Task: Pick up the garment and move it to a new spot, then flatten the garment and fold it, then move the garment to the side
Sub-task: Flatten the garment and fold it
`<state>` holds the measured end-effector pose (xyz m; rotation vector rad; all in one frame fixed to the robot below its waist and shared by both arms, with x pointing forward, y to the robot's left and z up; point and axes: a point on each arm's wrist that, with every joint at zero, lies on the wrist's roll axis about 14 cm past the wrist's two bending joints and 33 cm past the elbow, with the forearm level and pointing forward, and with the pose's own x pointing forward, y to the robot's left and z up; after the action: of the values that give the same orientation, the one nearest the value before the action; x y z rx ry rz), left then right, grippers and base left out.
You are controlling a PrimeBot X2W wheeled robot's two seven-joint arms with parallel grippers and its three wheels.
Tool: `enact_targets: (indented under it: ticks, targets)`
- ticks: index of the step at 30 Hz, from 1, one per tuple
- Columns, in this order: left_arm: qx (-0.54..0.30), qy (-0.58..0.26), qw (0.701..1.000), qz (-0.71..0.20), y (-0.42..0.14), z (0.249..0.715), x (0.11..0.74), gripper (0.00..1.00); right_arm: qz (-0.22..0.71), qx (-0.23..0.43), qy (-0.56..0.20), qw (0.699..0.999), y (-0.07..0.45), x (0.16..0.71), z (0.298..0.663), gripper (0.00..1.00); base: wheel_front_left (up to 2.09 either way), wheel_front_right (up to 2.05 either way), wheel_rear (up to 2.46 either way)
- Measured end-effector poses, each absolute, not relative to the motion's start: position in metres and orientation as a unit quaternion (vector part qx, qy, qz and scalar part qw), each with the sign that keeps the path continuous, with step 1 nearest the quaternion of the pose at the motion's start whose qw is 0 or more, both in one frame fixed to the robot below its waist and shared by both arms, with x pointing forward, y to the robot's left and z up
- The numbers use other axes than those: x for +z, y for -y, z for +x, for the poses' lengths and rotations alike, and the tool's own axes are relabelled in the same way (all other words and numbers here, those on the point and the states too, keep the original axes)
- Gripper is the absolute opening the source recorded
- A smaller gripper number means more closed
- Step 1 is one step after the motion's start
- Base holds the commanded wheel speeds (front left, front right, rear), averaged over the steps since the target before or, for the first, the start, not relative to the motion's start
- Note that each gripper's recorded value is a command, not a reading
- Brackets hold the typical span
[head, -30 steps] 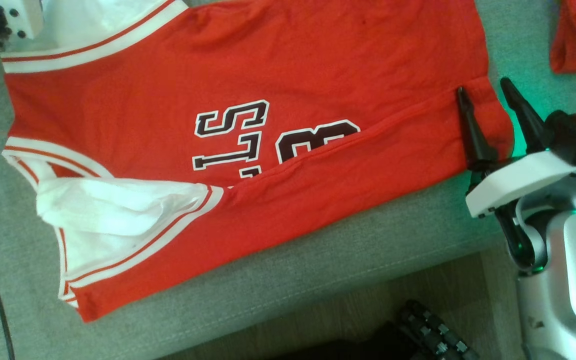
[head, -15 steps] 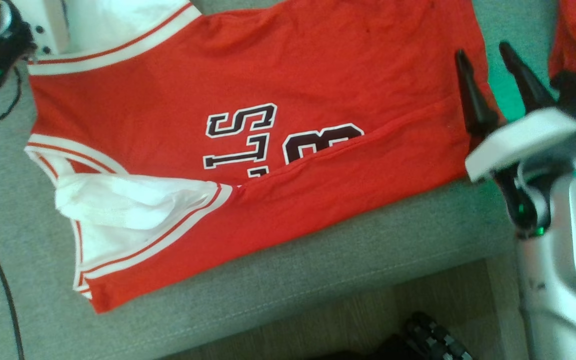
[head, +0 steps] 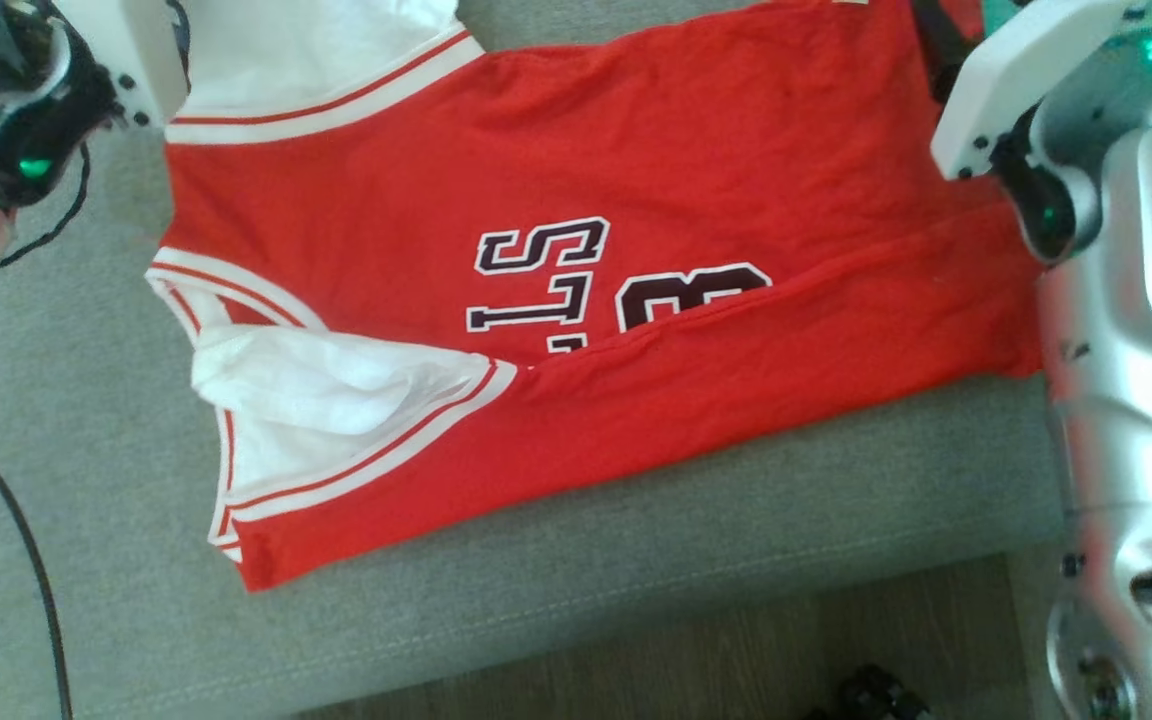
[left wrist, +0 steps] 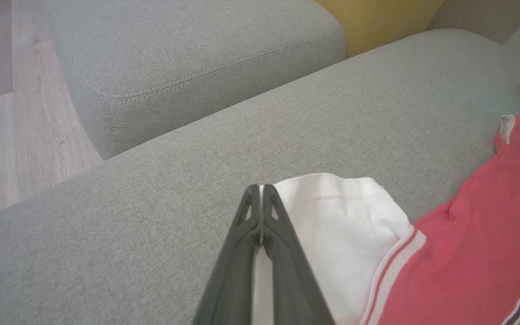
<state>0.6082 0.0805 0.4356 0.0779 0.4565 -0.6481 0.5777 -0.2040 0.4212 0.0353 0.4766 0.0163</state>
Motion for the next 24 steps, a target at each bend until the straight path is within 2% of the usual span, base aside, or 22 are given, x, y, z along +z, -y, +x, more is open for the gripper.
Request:
enact_targets:
  ticks: [11, 13, 14, 15, 16, 18, 19, 24]
  targets:
    - [-0.323, -0.227, 0.918, 0.048, -0.086, 0.599, 0.431, 0.00, 0.017, -0.012, -0.297, 0.955, 0.211, 0.394, 0.586, 0.98, 0.00, 0.00, 0.00]
    - [-0.324, -0.230, 0.916, 0.050, -0.086, 0.597, 0.430, 0.00, 0.017, -0.011, -0.298, 0.954, 0.211, 0.394, 0.587, 0.86, 0.00, 0.00, 0.00]
    - [-0.324, -0.230, 0.916, 0.049, -0.086, 0.597, 0.430, 0.00, 0.017, -0.011, -0.299, 0.954, 0.210, 0.393, 0.588, 0.74, 0.00, 0.00, 0.00]
    - [-0.324, -0.230, 0.916, 0.049, -0.086, 0.597, 0.430, 0.00, 0.017, -0.011, -0.299, 0.954, 0.210, 0.393, 0.588, 0.69, 0.00, 0.00, 0.00]
    - [-0.324, -0.230, 0.916, 0.049, -0.086, 0.597, 0.431, 0.00, 0.017, -0.011, -0.301, 0.953, 0.210, 0.393, 0.588, 0.57, 0.00, 0.00, 0.00]
    - [-0.325, -0.229, 0.916, 0.050, -0.086, 0.597, 0.432, 0.00, 0.019, -0.010, -0.300, 0.954, 0.209, 0.394, 0.590, 0.29, 0.00, 0.00, 0.00]
    - [-0.325, -0.228, 0.916, 0.051, -0.086, 0.598, 0.433, 0.00, 0.019, -0.010, -0.299, 0.954, 0.209, 0.394, 0.590, 0.00, 0.00, 0.00, 0.00]
    - [-0.326, -0.225, 0.917, 0.052, -0.087, 0.596, 0.435, 0.00, 0.013, -0.009, -0.288, 0.958, 0.208, 0.399, 0.595, 0.00, 0.00, 0.00, 0.00]
